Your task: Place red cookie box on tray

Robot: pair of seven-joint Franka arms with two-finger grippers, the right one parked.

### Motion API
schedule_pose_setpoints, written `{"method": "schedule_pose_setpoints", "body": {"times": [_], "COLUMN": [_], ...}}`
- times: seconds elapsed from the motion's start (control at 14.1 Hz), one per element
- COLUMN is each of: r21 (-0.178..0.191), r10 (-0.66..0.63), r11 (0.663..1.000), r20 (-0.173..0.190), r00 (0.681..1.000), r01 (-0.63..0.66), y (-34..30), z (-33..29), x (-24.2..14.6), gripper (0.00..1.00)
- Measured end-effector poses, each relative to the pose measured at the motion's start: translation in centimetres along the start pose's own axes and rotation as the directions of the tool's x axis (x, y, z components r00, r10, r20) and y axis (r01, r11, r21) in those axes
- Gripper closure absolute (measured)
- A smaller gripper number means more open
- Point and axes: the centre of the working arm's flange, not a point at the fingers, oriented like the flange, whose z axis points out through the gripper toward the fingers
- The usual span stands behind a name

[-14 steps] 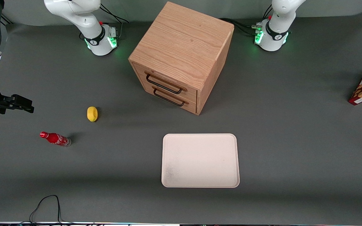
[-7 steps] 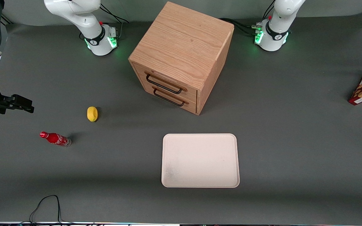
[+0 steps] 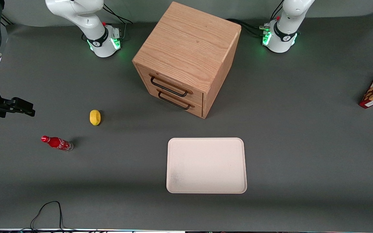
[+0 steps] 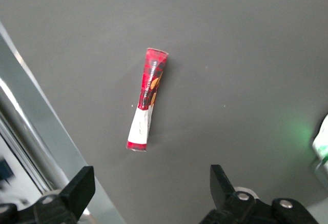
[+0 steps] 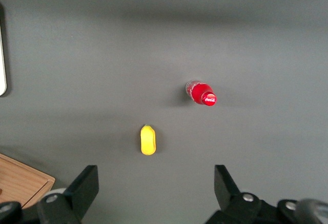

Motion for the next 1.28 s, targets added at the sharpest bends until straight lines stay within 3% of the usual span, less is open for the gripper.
{"method": "schedule_pose_setpoints", "body": {"times": [0.21,0.43,0.64,0.92,1.28], "r21": [0.019,0.063,0.094,0.054,0.023], "r10": [0.213,0.249,0.256,0.248,0.247], "r11": [0.977,0.966,0.961,0.967,0.969], "r20": [0.031,0.042,0.044,0.002,-0.009], "r00": [0.977,0.967,0.966,0.969,0.969], "r01": [-0.214,-0.252,-0.259,-0.248,-0.246], "y": [0.0,-0.9,-1.9,-2.5,-3.1], "z": [0.2,1.3,6.2,13.8,20.2], "x": [1.7,2.0,2.3,2.8,3.2], "gripper": [0.00,0.00,0.00,0.00,0.00]}}
